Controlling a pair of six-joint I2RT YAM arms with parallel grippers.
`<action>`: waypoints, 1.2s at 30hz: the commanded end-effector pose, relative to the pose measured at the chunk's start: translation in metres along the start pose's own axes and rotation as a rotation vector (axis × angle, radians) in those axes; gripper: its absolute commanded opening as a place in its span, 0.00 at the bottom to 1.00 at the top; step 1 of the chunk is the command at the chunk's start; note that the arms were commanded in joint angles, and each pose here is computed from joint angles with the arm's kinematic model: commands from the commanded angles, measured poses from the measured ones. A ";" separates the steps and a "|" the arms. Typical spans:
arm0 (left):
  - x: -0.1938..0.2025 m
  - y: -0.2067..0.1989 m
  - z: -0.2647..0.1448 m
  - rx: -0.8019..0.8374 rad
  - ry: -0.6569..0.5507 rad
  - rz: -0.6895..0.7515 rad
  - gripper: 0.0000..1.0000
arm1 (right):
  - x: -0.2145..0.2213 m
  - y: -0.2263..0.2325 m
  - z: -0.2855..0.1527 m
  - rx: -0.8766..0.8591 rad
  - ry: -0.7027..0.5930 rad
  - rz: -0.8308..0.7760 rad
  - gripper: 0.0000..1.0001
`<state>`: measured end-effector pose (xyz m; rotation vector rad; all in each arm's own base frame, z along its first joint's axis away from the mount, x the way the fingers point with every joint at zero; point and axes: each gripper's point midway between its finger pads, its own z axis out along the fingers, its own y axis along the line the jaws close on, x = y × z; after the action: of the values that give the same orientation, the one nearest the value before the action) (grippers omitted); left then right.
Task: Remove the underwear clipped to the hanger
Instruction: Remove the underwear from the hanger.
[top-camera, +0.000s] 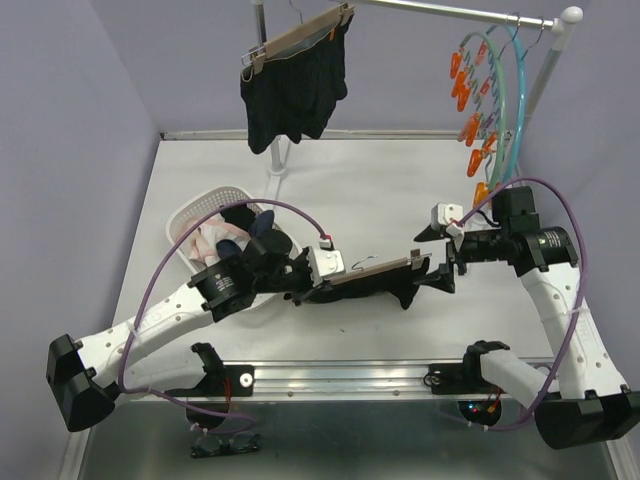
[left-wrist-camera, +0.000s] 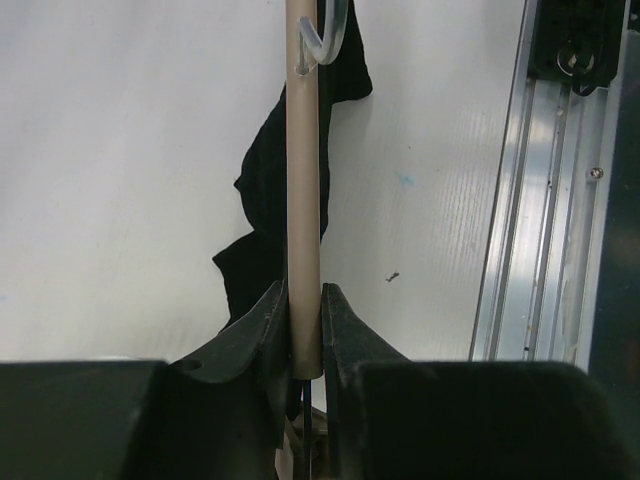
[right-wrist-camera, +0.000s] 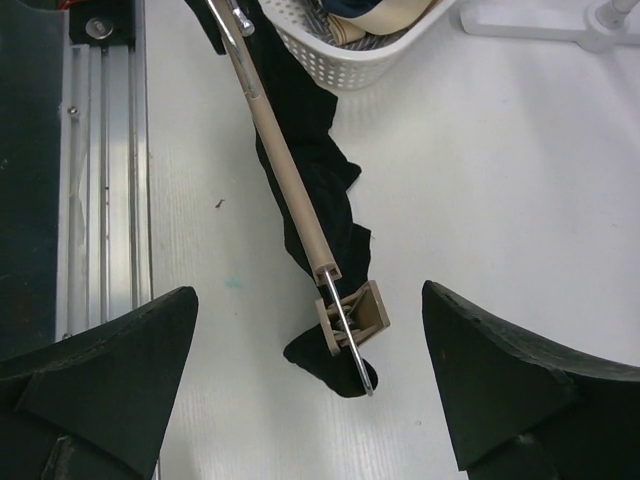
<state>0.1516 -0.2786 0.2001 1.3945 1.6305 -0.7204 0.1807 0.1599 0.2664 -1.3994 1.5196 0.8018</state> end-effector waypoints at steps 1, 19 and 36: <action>-0.023 0.003 -0.008 -0.019 -0.074 0.067 0.00 | -0.002 0.005 -0.001 -0.041 -0.009 -0.037 0.97; -0.025 0.001 -0.007 -0.008 -0.078 0.070 0.00 | 0.007 0.012 0.008 -0.133 -0.028 0.011 0.47; -0.032 0.003 -0.007 -0.015 -0.104 0.072 0.00 | -0.012 -0.001 -0.003 -0.026 -0.024 -0.046 0.01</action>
<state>0.1479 -0.2789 0.1994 1.4366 1.5986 -0.7110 0.1732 0.1603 0.2506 -1.4731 1.5128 0.8613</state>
